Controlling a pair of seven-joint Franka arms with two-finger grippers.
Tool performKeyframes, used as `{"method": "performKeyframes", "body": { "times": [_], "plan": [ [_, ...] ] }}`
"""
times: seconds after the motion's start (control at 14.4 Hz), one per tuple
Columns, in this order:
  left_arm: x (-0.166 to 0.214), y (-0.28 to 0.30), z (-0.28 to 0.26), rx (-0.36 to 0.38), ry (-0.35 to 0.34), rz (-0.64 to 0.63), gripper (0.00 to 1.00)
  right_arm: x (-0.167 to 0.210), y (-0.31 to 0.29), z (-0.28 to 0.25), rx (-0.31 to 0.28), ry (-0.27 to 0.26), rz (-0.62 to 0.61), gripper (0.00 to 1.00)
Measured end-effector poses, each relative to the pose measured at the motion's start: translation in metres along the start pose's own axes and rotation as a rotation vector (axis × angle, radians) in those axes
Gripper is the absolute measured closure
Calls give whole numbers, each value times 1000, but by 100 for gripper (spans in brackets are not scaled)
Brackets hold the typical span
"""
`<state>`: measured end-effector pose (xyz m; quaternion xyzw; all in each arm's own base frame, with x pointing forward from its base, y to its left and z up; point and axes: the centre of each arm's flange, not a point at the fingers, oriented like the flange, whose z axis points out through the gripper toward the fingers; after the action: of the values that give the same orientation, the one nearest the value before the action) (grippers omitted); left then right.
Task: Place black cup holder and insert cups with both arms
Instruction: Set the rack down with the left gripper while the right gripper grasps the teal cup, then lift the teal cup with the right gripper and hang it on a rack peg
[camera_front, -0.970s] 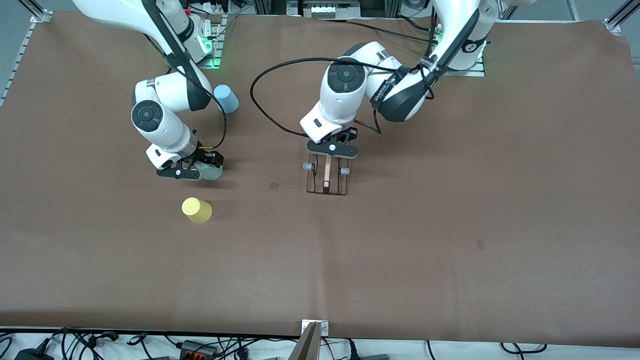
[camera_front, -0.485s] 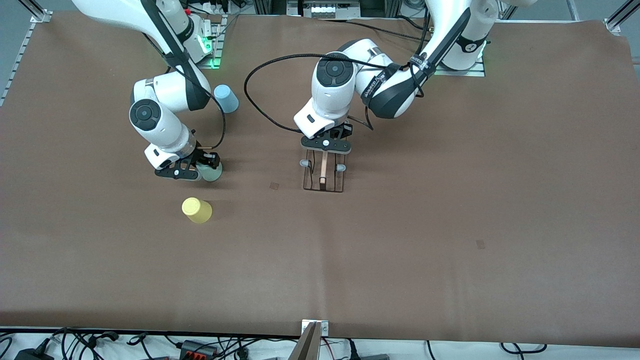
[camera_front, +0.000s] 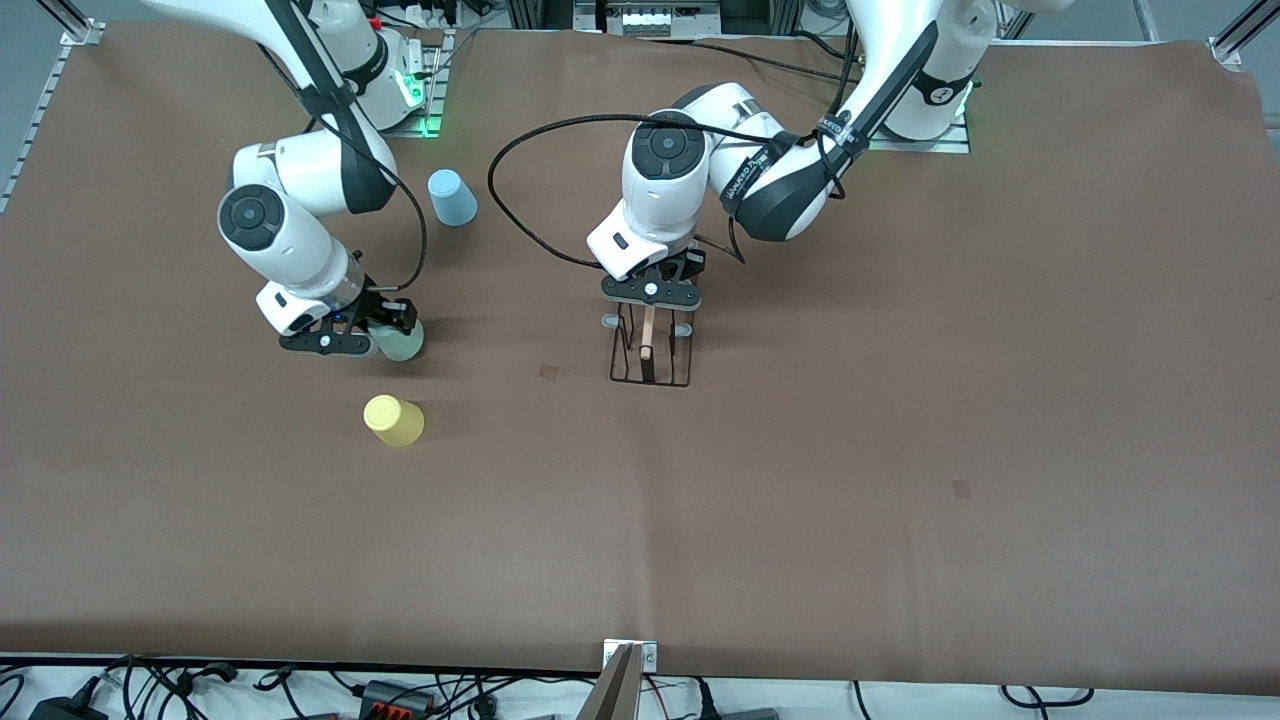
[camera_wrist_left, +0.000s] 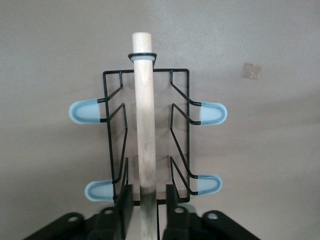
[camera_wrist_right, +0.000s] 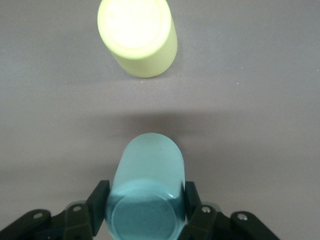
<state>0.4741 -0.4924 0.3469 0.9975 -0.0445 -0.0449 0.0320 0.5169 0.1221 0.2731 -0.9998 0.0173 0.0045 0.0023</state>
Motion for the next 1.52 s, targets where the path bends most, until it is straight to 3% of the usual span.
{"method": "performKeyframes", "body": {
  "times": [0.21, 0.48, 0.62, 0.9, 1.25, 1.39, 1.52],
  "plan": [
    [6, -6, -13, 7, 5, -10, 31, 3, 12, -18, -1, 5, -24, 35],
    [26, -70, -72, 84, -41, 54, 0, -9, 11, -80, -16, -67, -10, 35],
    [39, -125, -103, 114, -83, 126, 0, -20, -10, -120, -4, -77, 37, 35],
    [75, -259, -135, 103, -154, 248, 0, -50, -114, -176, 23, -26, 202, 35],
    [99, -389, -146, 63, -157, 219, 0, -131, -273, -147, 58, -25, 405, 35],
    [103, -404, -157, 132, -131, 232, 0, -153, -316, -123, 78, -38, 471, 35],
    [113, -410, -186, 186, -62, 231, 0, -159, -337, -101, 86, -52, 508, 35]
  ]
}}
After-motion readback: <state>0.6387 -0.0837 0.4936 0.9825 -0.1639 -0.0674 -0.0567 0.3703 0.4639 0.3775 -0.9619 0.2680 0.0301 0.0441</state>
